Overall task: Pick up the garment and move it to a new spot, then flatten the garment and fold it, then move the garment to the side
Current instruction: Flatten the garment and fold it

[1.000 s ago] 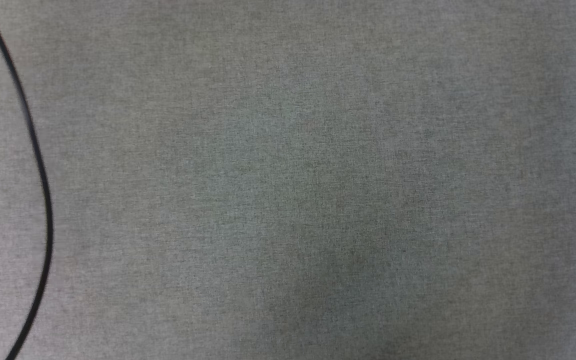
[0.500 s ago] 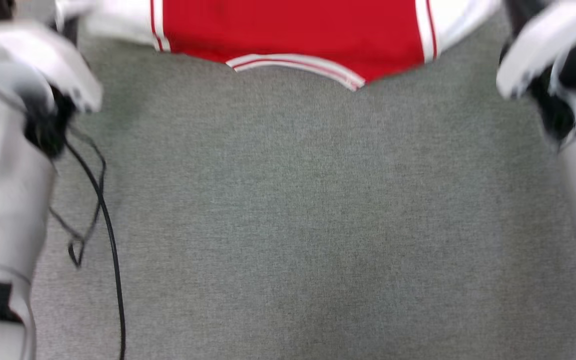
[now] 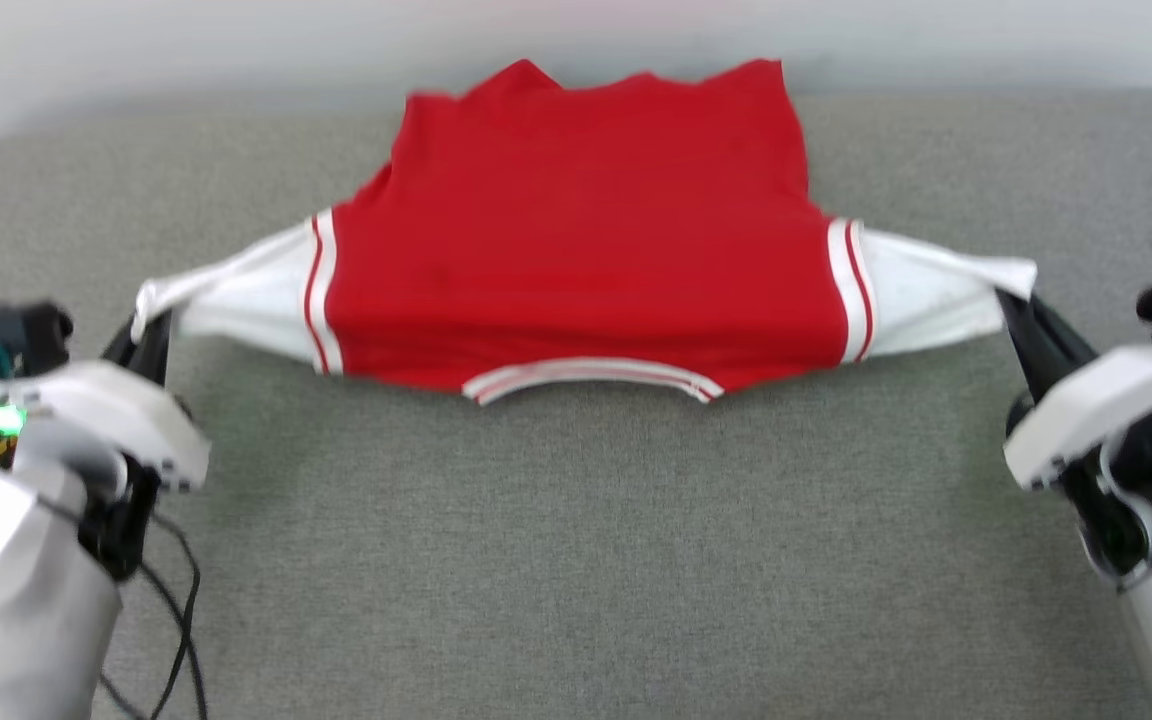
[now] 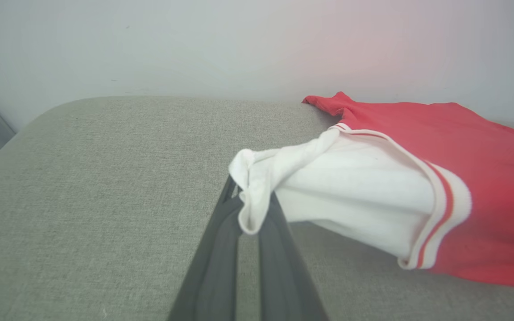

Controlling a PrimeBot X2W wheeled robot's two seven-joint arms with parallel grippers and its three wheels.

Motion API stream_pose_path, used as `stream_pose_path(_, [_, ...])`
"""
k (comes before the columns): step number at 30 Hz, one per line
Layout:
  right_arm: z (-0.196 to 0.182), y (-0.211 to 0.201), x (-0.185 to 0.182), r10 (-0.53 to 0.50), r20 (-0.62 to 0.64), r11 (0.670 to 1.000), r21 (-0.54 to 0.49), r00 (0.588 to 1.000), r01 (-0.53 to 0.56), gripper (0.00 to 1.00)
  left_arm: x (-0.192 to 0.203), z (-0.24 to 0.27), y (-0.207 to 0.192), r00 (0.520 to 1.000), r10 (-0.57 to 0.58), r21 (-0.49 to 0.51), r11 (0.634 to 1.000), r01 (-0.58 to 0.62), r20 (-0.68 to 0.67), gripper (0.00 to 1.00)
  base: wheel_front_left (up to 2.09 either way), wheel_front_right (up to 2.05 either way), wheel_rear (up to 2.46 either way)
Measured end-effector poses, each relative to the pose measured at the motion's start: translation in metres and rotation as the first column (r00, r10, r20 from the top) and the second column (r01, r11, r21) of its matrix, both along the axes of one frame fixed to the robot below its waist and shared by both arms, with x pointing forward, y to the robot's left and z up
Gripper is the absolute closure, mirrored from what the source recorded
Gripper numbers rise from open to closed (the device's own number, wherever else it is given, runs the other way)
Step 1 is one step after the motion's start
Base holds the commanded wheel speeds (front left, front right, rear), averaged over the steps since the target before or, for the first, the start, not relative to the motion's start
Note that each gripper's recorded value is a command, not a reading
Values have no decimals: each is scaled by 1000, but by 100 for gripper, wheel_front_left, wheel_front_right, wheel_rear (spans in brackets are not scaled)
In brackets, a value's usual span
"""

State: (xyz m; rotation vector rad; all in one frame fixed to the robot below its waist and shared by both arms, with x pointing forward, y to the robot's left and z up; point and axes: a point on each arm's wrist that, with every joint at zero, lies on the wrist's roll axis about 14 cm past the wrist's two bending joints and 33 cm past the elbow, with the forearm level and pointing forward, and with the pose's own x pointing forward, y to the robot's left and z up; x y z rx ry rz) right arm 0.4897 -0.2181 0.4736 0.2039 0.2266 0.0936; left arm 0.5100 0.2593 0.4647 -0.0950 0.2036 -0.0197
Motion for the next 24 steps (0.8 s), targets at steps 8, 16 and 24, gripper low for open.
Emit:
stream_pose_path(8, [-1, -10, -60, -39, -23, 999, 5, 999, 39, 100, -60, 0, 10, 999, 48, -2, 999, -48, 0, 100, 0, 0, 0])
stream_pose_path(16, [-20, -12, -124, -108, -120, 994, 14, 987, 110, 100, -131, -14, 13, 990, 105, -11, 994, -107, -98, 100, 0, 0, 0])
stream_pose_path(24, [-55, -18, -188, -170, -290, 983, 14, 942, 182, 100, -196, -41, 16, 951, 174, -24, 982, -186, -257, 100, 0, 0, 0])
